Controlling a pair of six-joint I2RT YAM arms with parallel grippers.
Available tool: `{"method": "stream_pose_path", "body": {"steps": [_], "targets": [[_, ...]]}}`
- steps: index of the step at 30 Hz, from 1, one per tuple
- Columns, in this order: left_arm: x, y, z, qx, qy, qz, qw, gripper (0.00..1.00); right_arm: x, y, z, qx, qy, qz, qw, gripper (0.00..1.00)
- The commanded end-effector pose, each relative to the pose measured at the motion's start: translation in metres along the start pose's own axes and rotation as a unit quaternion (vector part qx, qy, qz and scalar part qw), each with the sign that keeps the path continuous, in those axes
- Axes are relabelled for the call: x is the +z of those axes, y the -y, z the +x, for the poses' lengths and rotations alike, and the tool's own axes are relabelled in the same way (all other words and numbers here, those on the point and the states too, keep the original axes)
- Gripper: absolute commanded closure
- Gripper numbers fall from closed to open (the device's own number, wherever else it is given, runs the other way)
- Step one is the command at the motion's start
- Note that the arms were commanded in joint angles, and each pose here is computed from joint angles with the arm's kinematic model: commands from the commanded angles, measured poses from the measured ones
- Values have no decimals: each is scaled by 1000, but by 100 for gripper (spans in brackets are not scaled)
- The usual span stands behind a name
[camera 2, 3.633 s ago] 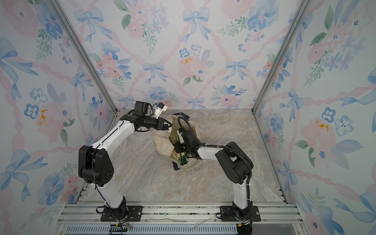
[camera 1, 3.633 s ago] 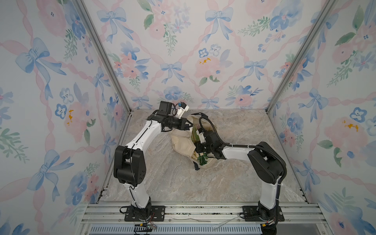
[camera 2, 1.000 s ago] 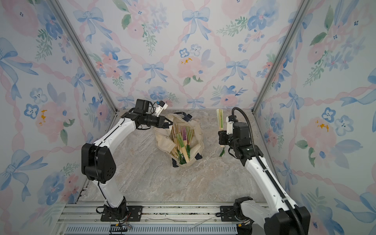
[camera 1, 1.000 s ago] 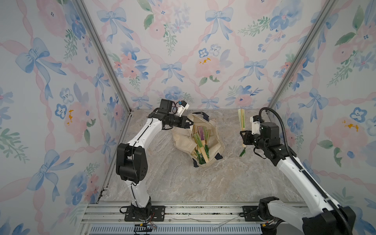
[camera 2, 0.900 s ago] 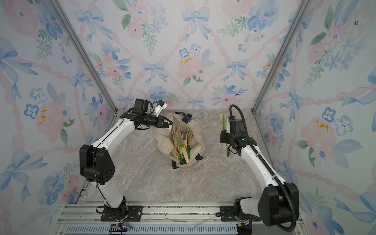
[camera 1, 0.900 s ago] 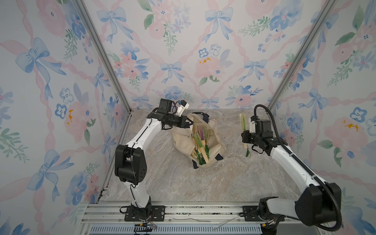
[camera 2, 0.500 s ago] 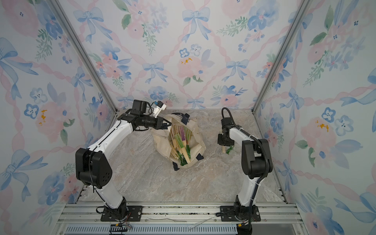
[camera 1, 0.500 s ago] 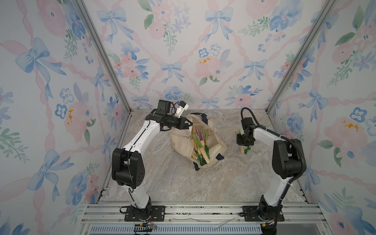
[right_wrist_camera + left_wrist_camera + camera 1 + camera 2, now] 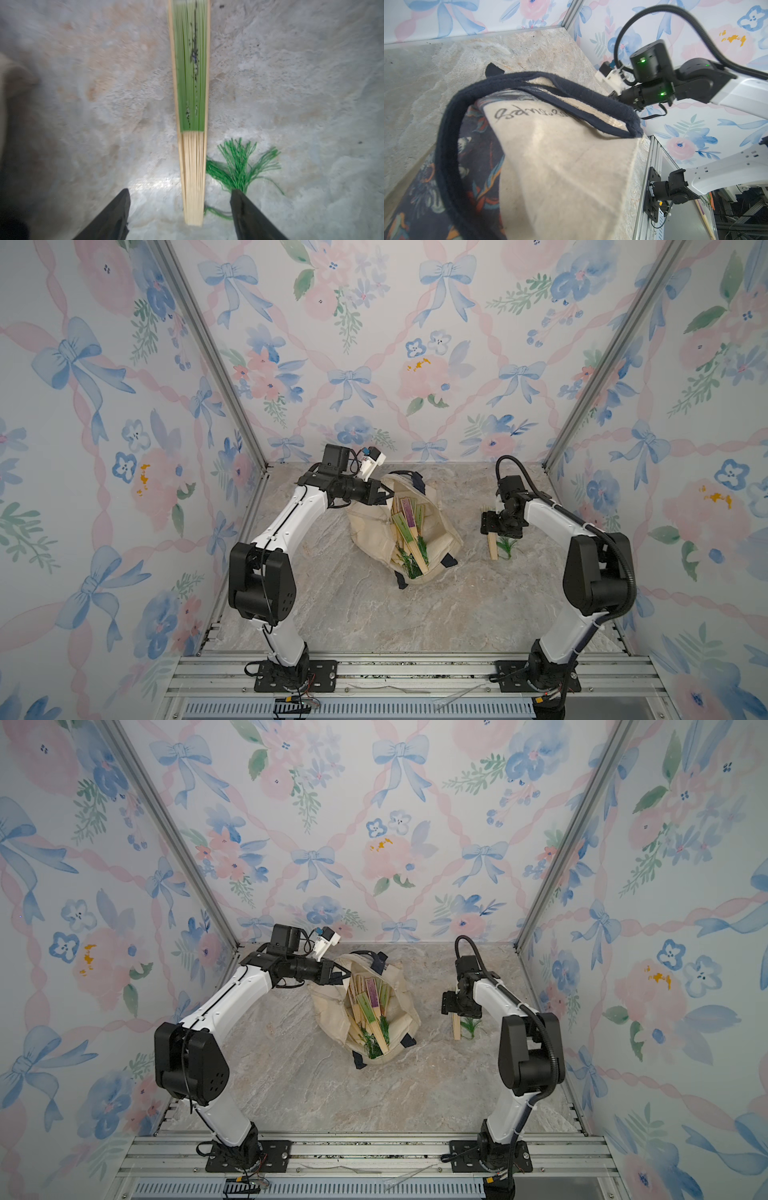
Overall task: Take out the folding fans from the tote bags
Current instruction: Place the folding fan at the center of the board, then pick up the folding fan from the canvas bag.
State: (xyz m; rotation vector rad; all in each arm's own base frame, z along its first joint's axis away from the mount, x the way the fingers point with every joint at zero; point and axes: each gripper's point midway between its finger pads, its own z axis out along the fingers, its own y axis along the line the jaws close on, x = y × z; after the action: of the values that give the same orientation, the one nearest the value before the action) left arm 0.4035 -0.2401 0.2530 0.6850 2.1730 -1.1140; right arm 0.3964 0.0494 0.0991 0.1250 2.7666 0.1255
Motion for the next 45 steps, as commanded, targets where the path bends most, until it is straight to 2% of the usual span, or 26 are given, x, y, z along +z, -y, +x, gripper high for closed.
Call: {"method": "stream_pose_path", "body": {"steps": [1, 5, 9, 12, 15, 23, 29, 36, 45], "targets": [[-5, 19, -17, 35, 19, 16, 999, 100, -55, -38, 1, -26, 46, -122, 991, 21], [-4, 19, -21, 35, 21, 15, 999, 100, -104, -79, 12, -51, 92, -256, 961, 20], [-1, 19, -22, 35, 20, 16, 999, 100, -140, -111, 28, -79, 135, -350, 924, 20], [0, 17, -23, 33, 20, 15, 999, 100, -155, -138, 45, -117, 166, -386, 900, 21], [2, 15, -23, 29, 18, 15, 999, 100, -155, -165, 63, -143, 200, -392, 887, 21], [7, 12, -23, 20, 15, 17, 1000, 100, -106, -200, 99, -201, 306, -250, 897, 25], [8, 14, -22, 20, 14, 19, 1000, 100, -66, -215, 91, -228, 296, -170, 912, 37], [8, 19, -21, 20, 12, 29, 999, 100, -34, -232, 68, -263, 282, -103, 917, 39], [12, 14, -24, 8, 12, 29, 999, 100, 6, -251, 62, -276, 255, -75, 924, 40]]}}
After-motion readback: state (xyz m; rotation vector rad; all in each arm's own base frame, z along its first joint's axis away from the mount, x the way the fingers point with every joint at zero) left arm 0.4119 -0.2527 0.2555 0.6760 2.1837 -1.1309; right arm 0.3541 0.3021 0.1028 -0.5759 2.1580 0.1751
